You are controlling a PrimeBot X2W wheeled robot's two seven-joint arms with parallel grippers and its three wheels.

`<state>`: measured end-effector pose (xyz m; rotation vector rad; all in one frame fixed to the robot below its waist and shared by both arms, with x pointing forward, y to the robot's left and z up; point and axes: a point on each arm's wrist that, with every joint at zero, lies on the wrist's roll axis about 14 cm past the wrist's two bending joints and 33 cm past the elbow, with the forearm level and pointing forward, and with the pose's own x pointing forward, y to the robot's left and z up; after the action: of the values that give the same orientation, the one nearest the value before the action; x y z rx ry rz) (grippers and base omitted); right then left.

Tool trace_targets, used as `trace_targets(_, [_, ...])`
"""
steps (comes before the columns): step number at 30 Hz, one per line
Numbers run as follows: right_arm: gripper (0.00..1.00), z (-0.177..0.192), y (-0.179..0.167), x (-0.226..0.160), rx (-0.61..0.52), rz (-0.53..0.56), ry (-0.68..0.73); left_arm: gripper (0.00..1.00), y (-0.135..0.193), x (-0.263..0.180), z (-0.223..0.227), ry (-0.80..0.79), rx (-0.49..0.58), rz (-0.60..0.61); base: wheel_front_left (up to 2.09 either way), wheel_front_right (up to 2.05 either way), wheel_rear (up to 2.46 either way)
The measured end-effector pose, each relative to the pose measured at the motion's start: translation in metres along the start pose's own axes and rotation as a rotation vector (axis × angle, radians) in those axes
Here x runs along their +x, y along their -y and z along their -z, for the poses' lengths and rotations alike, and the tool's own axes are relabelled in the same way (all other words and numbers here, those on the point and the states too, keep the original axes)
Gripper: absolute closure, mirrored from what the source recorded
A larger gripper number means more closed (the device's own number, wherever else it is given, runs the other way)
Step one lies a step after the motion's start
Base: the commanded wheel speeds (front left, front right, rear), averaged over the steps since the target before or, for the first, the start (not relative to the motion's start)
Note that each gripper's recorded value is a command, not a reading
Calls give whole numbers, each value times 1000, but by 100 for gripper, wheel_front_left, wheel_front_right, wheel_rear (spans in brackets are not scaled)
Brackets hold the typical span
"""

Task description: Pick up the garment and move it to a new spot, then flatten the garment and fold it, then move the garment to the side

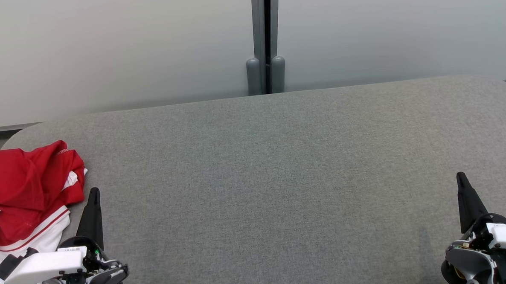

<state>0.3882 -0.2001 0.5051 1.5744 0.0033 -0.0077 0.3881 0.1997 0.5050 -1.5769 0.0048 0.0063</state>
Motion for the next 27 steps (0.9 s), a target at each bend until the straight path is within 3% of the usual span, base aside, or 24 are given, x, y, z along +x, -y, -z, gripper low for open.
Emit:
trace_targets(15, [100, 0, 0, 0, 0, 0, 0, 100, 0, 0, 0, 0, 0, 0, 0, 0, 0])
trace_targets(16, [0, 0, 2, -1, 1, 7, 0, 0, -2, -1, 0, 0, -1, -7, 0, 0, 0])
trace_targets(20, [0, 1, 17, -8, 9, 50, 6, 0, -19, -8, 3, -1, -10, -55, 0, 0, 0])
trace_targets(27, [0, 5, 11, -6, -23, 33, 8, 0, -11, -4, 8, -1, 7, -33, 0, 0, 0])
